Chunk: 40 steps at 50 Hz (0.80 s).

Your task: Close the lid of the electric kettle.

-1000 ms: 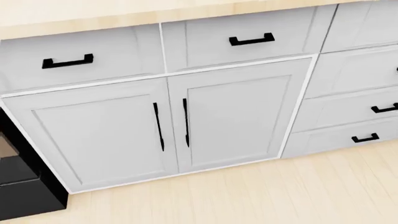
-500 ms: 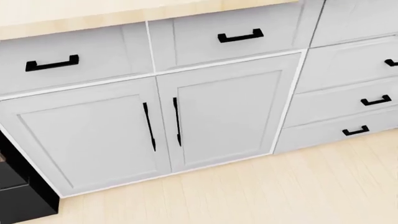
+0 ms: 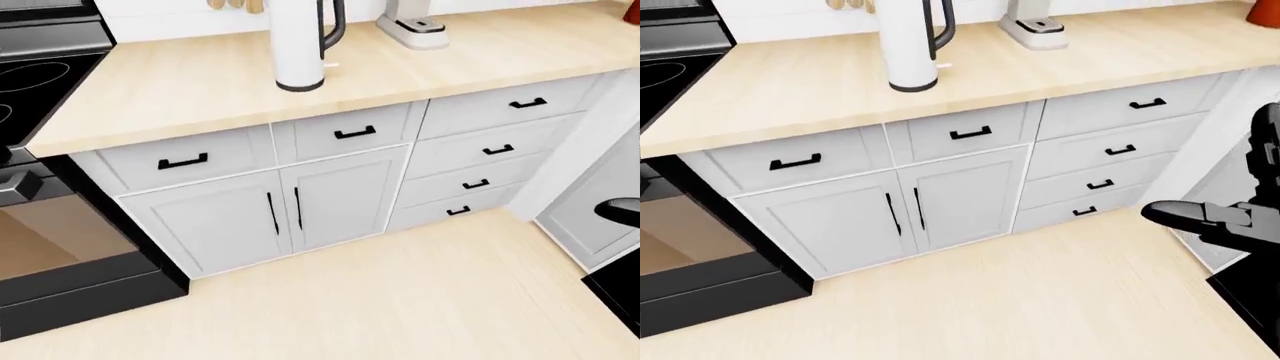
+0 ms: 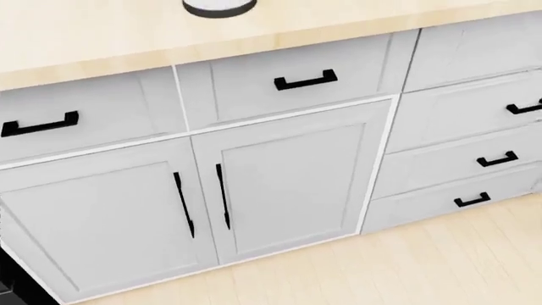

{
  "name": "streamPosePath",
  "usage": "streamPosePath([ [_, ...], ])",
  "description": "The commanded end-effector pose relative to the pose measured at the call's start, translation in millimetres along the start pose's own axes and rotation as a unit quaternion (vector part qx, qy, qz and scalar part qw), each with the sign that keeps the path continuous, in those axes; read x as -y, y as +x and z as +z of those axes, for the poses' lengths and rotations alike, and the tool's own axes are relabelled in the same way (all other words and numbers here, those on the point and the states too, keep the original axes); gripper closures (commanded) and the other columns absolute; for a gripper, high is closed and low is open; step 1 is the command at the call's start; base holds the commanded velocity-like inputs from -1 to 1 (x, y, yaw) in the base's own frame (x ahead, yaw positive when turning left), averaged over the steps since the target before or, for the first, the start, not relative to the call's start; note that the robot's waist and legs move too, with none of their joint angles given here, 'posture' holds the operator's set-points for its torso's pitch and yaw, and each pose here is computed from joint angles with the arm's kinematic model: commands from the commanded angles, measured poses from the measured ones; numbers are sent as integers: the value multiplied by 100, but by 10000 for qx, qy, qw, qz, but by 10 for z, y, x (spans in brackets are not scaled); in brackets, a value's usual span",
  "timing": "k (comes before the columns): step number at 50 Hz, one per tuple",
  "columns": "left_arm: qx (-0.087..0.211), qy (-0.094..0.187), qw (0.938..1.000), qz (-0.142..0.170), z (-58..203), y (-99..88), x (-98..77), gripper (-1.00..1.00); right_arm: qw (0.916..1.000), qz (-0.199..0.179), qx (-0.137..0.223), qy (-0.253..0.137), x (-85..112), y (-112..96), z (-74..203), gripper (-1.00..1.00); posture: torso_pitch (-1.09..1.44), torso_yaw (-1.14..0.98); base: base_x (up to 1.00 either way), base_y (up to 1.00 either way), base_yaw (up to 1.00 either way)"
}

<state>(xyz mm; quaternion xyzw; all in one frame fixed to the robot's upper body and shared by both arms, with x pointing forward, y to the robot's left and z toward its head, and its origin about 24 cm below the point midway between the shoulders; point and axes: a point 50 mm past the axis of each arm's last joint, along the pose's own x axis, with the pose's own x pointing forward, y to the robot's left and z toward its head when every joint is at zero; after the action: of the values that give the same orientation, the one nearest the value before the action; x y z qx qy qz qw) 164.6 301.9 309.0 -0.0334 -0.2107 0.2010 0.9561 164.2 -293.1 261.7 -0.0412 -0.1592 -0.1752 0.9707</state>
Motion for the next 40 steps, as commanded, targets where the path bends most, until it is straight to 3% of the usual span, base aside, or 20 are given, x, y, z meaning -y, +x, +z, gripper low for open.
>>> streamPosePath([
  [1,368,14,9993,76,126,-17,-12,-100,9993,88,368,-63,-30,-14,112,-100,0,0,19,0,0],
  [40,365,4,9993,91,138,-10,-18,-100,9994,91,325,-85,-44,-13,66,-100,0,0,18,0,0],
])
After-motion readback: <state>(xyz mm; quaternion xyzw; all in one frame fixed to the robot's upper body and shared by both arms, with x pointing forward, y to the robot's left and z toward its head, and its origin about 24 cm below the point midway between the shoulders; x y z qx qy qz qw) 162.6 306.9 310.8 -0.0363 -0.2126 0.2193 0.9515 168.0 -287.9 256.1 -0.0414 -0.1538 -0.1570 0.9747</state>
